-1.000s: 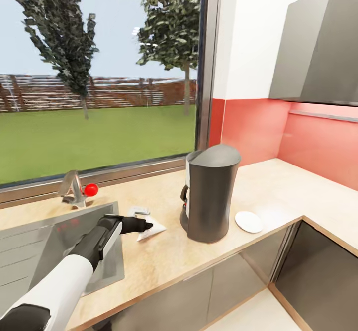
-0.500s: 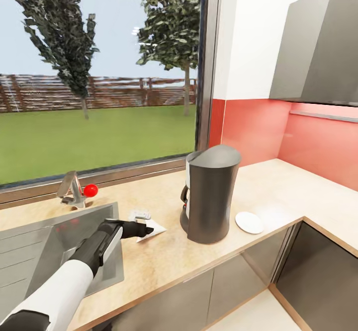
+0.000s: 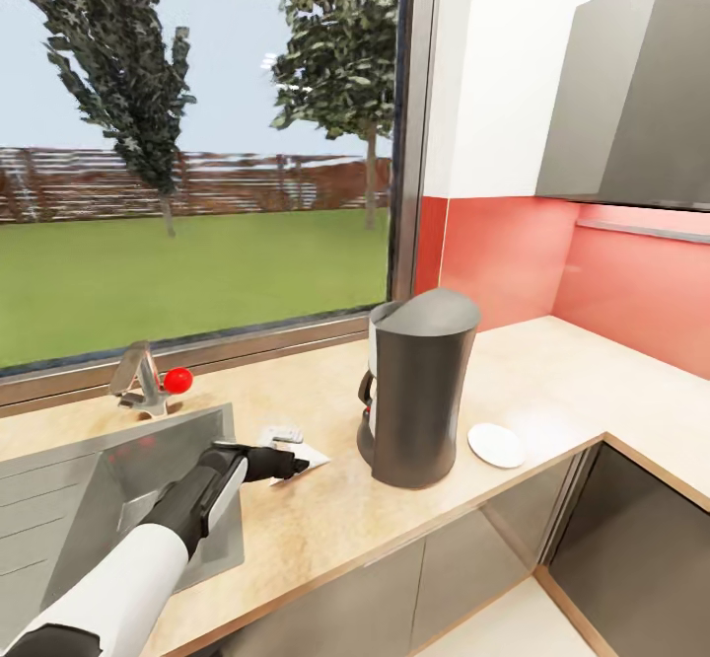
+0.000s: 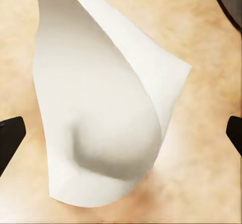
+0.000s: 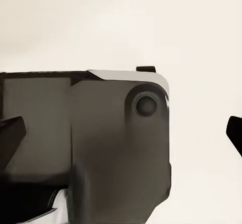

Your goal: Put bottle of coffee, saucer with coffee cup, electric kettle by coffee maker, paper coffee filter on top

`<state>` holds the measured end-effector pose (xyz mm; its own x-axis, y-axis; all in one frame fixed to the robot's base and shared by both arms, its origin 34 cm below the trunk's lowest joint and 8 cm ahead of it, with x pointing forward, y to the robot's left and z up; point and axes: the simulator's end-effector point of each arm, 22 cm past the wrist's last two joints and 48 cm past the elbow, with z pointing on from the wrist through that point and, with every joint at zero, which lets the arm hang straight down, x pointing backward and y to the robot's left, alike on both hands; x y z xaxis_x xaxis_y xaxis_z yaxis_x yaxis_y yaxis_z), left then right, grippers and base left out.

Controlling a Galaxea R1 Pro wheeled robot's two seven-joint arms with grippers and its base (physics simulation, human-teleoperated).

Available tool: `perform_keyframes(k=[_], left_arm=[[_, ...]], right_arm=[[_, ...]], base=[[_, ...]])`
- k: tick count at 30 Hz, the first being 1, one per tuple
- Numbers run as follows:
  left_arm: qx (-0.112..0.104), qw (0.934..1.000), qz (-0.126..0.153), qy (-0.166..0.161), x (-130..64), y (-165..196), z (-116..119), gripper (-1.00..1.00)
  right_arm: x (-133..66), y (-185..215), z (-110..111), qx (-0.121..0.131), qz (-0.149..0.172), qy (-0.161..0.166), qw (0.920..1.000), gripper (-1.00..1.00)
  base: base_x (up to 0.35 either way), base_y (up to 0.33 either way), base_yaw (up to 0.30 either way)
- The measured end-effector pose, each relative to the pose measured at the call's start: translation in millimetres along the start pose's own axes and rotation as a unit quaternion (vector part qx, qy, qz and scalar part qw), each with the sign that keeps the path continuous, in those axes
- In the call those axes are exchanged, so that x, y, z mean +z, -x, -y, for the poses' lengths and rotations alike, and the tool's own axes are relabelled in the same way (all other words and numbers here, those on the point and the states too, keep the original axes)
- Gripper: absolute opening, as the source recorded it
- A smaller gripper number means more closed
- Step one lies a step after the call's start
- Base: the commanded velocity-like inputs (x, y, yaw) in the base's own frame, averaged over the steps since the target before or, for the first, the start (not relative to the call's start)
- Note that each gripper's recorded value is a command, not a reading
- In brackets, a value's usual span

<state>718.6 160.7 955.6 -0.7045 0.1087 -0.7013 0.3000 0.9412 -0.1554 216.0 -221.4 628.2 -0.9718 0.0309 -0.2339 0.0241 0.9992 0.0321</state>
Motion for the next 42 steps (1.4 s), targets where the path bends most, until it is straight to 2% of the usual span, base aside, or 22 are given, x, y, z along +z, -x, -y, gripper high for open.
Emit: perform_keyframes(k=[4, 8, 26, 42], left_arm=[[-0.003, 0.9999, -0.010, -0.004, 3.1, -17, 3, 1.00], [-0.002, 0.9999, -0.011, -0.007, 6.4, -30, 7, 1.00], [-0.001, 0.9999, -0.010, -0.010, 9.8, -33, 11, 1.00], [-0.002, 0.9998, -0.011, -0.016, 13.1, -36, 19, 1.00]], right_arm=[[0.0, 0, -1, 0.000, 0.000, 0.001, 1.0000, 1.00], [0.1, 1, 10, -0.001, 0.001, -0.006, 1.0000, 1.00], [1.5, 1, 14, -0.001, 0.001, -0.008, 1.0000, 1.00], [1.4, -1, 14, -0.001, -0.002, -0.008, 1.0000, 1.00]], base=[[0.001, 0.000, 0.000], [0.000, 0.000, 0.000], [0.000, 0.000, 0.000], [0.078, -0.010, 0.000]])
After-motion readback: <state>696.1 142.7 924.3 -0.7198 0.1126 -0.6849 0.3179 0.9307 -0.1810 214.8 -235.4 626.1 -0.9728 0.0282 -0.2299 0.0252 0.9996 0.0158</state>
